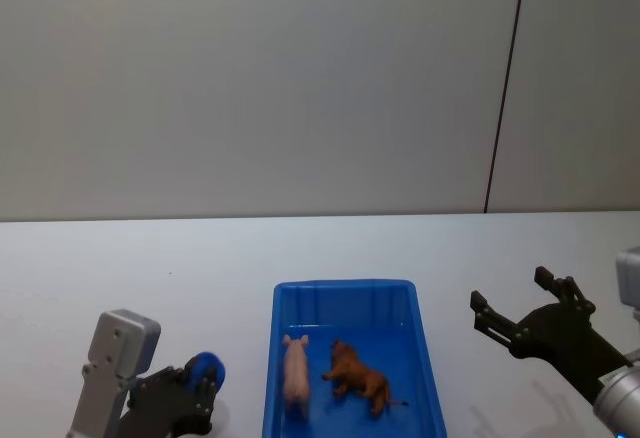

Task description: Pick up the two dolls from the table and place them into the box.

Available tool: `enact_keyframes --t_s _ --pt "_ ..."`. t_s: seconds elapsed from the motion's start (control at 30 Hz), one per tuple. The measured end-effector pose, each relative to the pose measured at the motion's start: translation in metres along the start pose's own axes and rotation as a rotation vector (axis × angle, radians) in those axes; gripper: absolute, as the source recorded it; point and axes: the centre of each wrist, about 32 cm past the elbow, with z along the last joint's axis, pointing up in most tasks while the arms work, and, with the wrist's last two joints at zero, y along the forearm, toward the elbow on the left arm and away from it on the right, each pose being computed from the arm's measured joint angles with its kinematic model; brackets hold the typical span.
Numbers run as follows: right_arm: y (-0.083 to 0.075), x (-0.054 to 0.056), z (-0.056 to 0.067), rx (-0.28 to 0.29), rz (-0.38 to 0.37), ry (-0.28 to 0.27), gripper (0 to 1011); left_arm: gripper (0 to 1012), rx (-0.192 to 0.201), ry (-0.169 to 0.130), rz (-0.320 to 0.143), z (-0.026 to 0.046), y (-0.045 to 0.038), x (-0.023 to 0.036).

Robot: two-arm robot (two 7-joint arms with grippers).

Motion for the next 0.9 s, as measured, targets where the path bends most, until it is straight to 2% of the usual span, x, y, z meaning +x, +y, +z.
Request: enact_keyframes --t_s 0.23,0.27,0.43,0.7,0.83,0.9 --pt "0.000 0.000 0.000 0.000 0.000 0.000 1001 143 -0.059 -0.016 -0.067 0.0107 -0.0057 0.0001" --pt "0.000 0.000 0.000 0.000 0.000 0.000 1001 140 -0.074 -0.019 -0.086 0.0140 -0.0077 -0.0001" --pt "0.000 0.000 0.000 0.000 0.000 0.000 1001 112 -0.108 -0.026 -0.132 0.0210 -0.0126 -0.0011" --pt "0.000 0.000 0.000 0.000 0.000 0.000 1001 86 -0.183 -0.039 -0.255 0.0379 -0.0301 -0.0079" --pt "0.000 0.000 0.000 0.000 0.000 0.000 1001 87 -0.207 -0.044 -0.303 0.0439 -0.0379 -0.0110" --pt "0.000 0.000 0.000 0.000 0.000 0.000 1001 87 -0.229 -0.048 -0.345 0.0500 -0.0467 -0.0140"
